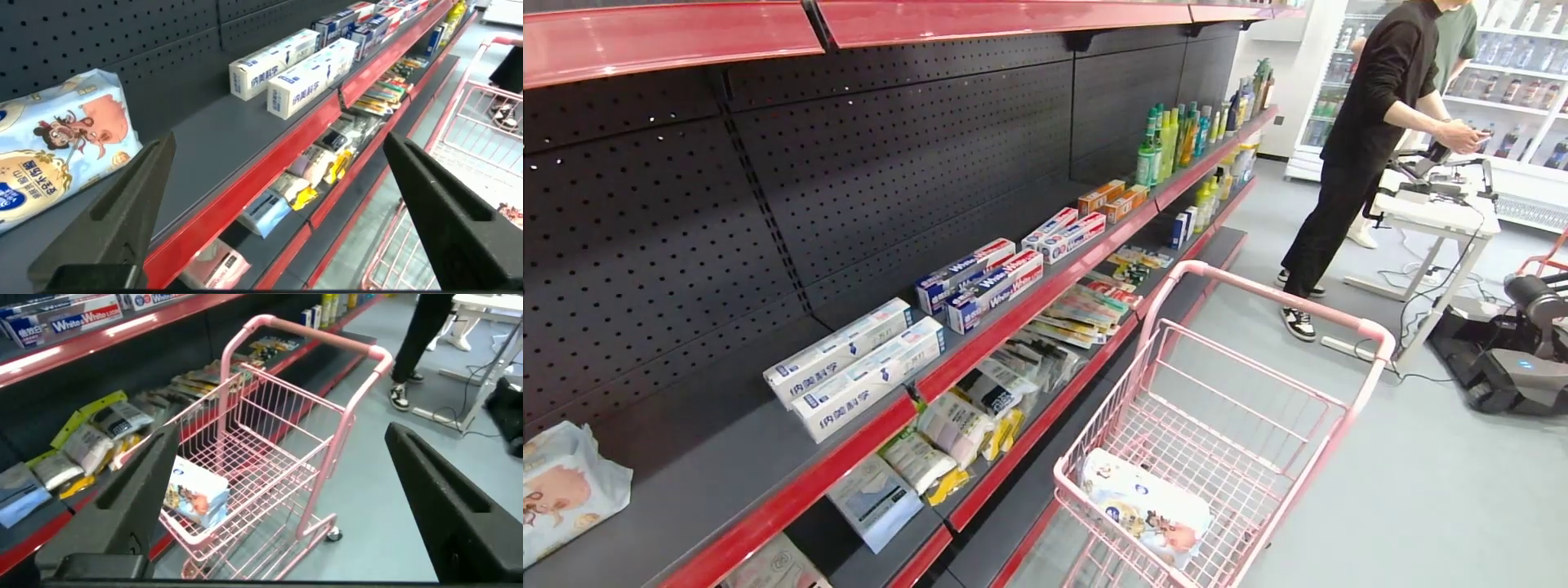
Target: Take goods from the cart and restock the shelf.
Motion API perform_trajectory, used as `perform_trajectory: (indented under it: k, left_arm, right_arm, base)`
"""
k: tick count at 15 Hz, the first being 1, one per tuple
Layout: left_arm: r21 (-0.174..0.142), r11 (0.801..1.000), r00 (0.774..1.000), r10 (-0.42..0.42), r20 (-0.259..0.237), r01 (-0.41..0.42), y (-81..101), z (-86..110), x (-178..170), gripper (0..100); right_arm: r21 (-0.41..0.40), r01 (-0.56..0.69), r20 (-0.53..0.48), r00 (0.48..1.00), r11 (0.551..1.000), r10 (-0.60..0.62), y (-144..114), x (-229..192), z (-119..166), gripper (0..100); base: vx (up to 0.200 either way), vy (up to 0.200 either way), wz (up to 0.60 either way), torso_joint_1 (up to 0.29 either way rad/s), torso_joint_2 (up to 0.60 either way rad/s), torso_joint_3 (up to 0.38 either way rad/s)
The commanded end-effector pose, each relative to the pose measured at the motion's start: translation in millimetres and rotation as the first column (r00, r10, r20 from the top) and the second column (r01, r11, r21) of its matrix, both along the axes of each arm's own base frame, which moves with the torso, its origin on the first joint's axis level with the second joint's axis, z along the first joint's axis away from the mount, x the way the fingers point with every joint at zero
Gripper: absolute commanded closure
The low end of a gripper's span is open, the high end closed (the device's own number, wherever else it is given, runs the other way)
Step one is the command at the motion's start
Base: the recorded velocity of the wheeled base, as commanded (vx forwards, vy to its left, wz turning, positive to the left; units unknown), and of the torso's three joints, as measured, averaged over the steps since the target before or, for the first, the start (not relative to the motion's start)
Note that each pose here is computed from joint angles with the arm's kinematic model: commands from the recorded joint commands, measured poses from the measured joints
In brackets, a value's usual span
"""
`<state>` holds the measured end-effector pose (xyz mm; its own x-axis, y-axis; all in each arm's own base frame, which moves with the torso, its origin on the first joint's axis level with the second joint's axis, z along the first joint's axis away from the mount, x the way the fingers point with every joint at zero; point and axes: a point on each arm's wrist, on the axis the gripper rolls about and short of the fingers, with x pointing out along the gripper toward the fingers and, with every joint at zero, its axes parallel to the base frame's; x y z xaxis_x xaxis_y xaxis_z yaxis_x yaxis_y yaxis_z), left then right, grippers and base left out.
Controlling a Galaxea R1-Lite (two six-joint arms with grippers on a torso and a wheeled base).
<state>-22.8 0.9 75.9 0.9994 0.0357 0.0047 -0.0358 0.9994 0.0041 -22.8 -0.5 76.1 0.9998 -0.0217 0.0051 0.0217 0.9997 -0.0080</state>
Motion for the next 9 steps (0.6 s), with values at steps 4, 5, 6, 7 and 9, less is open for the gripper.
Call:
perform_trajectory:
  k: [4,5,6,7,9]
  left_arm:
    - [0.000,1.000,1.000,0.000,0.000,0.000,0.0,0.0,0.0,0]
    - [0.000,1.000,1.000,0.000,0.000,0.000,0.0,0.0,0.0,0]
    - [0.000,1.000,1.000,0.000,0.001,0.000,0.0,0.2,0.0,0]
    - [0.000,1.000,1.000,0.000,0.000,0.000,0.0,0.0,0.0,0]
    - [0.002,1.000,1.000,0.000,0.000,0.000,0.0,0.0,0.0,0]
  right_arm:
    - [0.068,-0.012,-0.054,0.998,0.998,0.016,-0.1,4.7,1.8,0]
    - [0.054,-0.025,-0.047,0.999,0.998,0.028,-0.2,4.1,1.6,0]
    - [0.060,-0.045,0.005,0.999,0.997,0.045,-0.1,2.2,37.1,0]
    - [0.146,-0.033,-0.031,0.999,0.989,0.038,0.3,23.4,99.6,0]
    - [0.261,-0.006,-0.024,1.000,0.965,0.013,0.4,59.0,173.5,0]
  base:
    - [0.000,0.000,0.00,0.000,0.00,0.000]
    - [0.000,0.000,0.00,0.000,0.00,0.000]
    - [0.000,0.000,0.00,0.000,0.00,0.000]
    - [0.000,0.000,0.00,0.000,0.00,0.000]
    - [0.000,0.000,0.00,0.000,0.00,0.000]
